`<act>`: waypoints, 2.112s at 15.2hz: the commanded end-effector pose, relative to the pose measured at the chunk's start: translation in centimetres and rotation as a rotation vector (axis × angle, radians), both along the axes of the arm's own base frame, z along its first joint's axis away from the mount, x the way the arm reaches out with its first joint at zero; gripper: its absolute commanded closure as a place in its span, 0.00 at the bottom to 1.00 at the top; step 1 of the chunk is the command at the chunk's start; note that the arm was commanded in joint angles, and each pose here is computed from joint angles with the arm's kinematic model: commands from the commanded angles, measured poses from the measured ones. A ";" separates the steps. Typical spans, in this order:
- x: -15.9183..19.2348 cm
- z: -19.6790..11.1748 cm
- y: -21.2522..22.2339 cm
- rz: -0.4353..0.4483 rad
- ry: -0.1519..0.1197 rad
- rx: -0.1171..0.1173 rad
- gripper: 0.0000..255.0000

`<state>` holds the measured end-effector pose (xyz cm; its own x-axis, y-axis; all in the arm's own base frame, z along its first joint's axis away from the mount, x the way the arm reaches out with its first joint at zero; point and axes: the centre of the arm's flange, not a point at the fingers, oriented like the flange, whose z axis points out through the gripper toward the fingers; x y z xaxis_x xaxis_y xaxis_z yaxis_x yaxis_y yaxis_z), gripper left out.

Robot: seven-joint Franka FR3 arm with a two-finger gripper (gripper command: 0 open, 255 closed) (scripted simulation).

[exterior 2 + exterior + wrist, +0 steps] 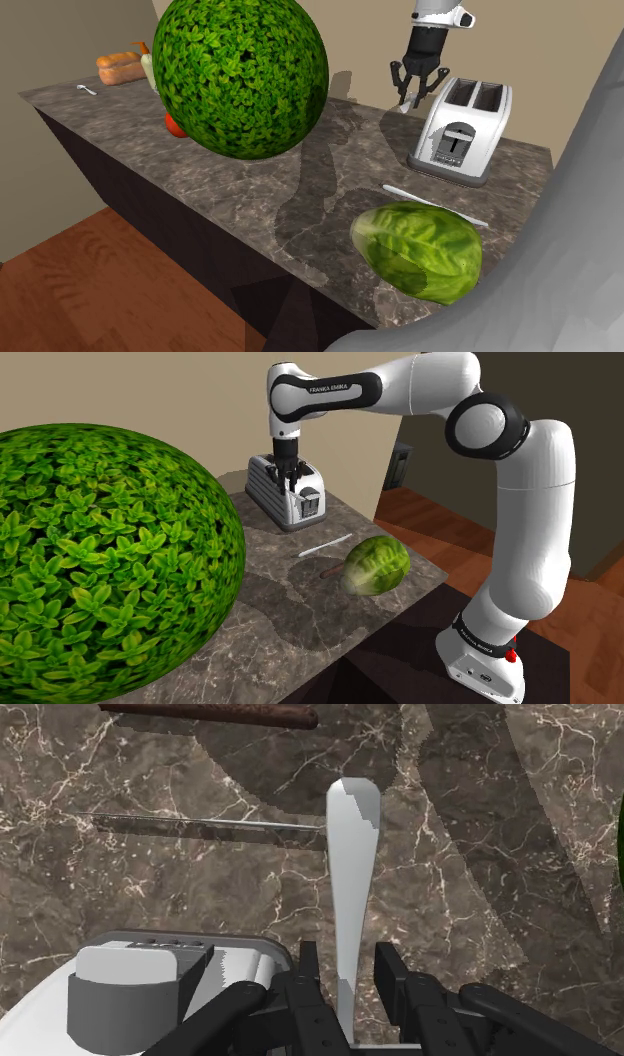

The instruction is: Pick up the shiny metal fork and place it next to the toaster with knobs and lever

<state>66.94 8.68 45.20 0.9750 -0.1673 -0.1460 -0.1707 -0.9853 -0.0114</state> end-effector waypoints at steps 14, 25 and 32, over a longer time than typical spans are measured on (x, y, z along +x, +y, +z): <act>0.1 -7.9 0.0 0.000 -0.001 0.000 1.00; 0.1 -13.7 0.0 0.000 -0.001 0.000 1.00; 0.1 -17.4 0.0 0.000 -0.001 0.000 1.00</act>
